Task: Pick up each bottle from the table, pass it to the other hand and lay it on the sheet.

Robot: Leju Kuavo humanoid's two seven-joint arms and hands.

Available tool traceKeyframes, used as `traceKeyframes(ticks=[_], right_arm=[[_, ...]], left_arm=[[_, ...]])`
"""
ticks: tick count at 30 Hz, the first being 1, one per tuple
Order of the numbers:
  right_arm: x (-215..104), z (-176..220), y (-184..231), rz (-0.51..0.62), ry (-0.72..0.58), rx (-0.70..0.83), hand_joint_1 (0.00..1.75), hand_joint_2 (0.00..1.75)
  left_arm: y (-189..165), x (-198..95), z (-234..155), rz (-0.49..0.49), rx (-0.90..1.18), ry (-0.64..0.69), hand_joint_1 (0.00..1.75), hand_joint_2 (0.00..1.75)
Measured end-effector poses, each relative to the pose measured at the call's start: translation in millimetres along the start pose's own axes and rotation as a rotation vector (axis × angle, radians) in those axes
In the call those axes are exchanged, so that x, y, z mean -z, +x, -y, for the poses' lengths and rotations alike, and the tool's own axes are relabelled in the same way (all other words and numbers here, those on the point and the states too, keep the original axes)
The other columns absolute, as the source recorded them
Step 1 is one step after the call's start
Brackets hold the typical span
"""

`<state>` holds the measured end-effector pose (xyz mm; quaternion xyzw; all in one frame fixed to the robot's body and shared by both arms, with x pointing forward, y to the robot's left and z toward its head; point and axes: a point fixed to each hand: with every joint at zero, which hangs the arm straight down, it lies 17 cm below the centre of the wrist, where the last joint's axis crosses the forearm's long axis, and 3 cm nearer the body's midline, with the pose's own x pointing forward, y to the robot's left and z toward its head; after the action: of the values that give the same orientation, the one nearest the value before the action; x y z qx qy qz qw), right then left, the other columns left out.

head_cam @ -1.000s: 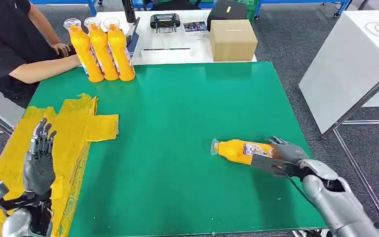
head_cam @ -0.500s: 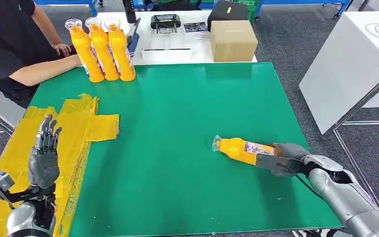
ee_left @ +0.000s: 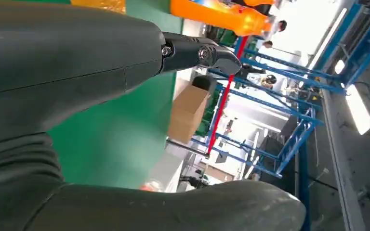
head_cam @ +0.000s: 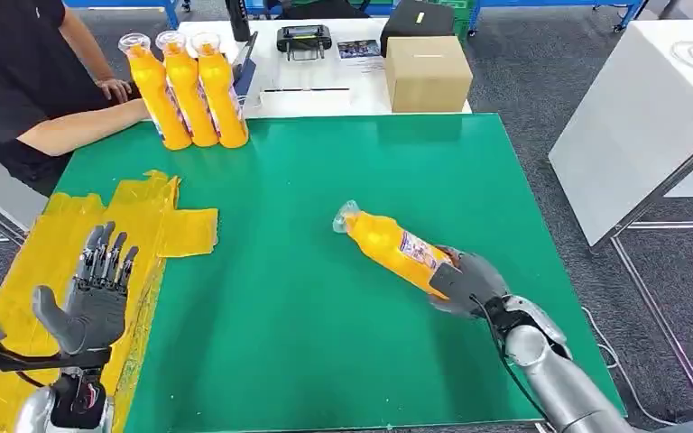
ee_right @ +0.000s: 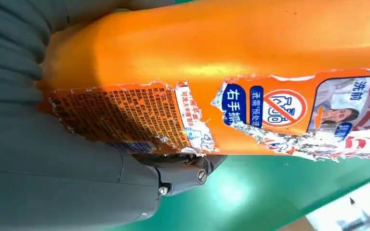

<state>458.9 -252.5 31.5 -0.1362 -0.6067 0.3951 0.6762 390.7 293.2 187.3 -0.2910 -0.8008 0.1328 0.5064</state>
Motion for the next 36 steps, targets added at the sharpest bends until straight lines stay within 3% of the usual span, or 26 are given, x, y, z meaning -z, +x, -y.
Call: traceKeyframes(ticks=[1,6,13,18,25,36], right_arm=[[0,0,3,0.003,-0.008,0.016,1.75,1.75],[3,1,25,0.066,-0.052,0.108,1.75,1.75],[10,-8,124,0.273,-0.132,0.314,1.75,1.75],[14,-39,197,0.374,-0.097,0.408,1.75,1.75],[3,-114,294,0.499,0.062,0.468,1.75,1.75],[-3,-182,327,0.501,0.228,0.456,1.75,1.75]], left_arm=[[-1,-1,0,-0.002,-0.002,0.002,0.00,1.75],[-6,-2,3,-0.024,-0.031,-0.001,0.00,1.75],[-35,-10,34,-0.125,-0.061,-0.049,0.00,1.75],[-57,-7,70,-0.183,-0.076,-0.105,0.00,1.75],[-86,-9,113,-0.253,-0.137,-0.165,0.00,1.75],[-95,-8,130,-0.270,-0.164,-0.203,0.00,1.75]])
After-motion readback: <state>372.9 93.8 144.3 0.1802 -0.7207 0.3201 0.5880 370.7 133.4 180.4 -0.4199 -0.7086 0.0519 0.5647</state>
